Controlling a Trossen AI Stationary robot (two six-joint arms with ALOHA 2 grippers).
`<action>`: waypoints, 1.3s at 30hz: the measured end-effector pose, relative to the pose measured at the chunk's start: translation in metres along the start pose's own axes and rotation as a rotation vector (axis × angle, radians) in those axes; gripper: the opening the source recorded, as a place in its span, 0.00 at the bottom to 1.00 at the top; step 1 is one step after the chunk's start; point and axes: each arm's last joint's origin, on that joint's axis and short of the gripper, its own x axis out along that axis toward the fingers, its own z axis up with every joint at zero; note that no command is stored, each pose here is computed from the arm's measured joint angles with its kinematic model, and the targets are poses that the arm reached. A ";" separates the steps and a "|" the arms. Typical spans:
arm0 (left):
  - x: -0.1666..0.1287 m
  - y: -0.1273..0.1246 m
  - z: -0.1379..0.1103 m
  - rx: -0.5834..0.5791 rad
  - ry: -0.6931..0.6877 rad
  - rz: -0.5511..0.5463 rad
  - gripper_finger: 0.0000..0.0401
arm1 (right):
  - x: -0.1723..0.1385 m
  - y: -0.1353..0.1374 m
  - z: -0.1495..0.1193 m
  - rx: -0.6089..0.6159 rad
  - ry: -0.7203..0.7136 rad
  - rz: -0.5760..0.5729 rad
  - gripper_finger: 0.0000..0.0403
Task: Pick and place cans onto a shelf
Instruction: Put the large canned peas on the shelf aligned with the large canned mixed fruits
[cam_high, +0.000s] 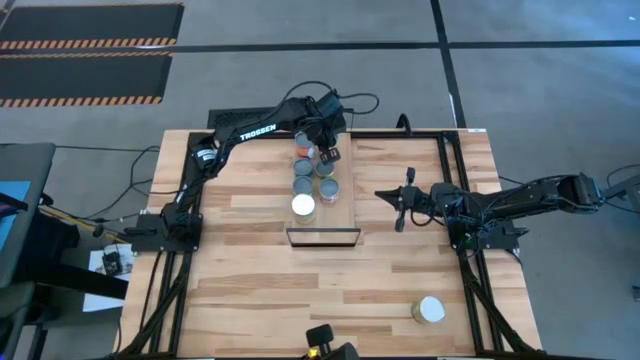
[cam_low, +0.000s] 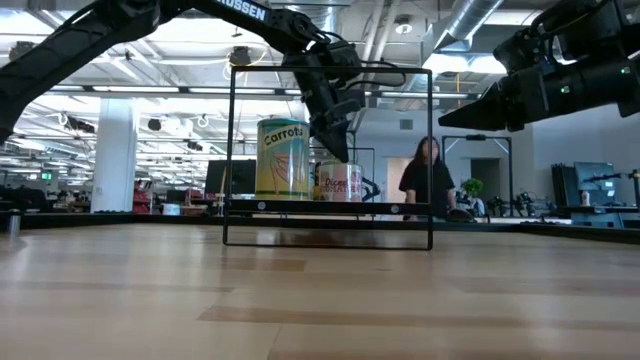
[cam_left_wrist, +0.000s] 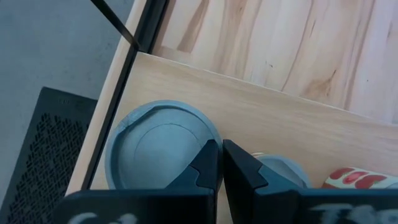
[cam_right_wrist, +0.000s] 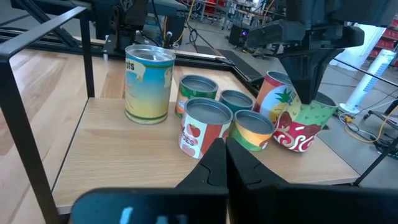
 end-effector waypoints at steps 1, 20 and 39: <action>0.000 0.000 0.000 0.000 0.000 -0.001 0.00 | 0.000 0.000 0.000 0.000 0.000 0.000 0.01; 0.011 0.001 -0.005 -0.004 -0.008 -0.002 0.00 | 0.000 0.000 0.000 0.000 -0.001 0.001 0.01; 0.010 0.000 -0.006 -0.014 0.018 0.024 0.10 | 0.000 0.000 0.000 0.000 -0.001 0.001 0.01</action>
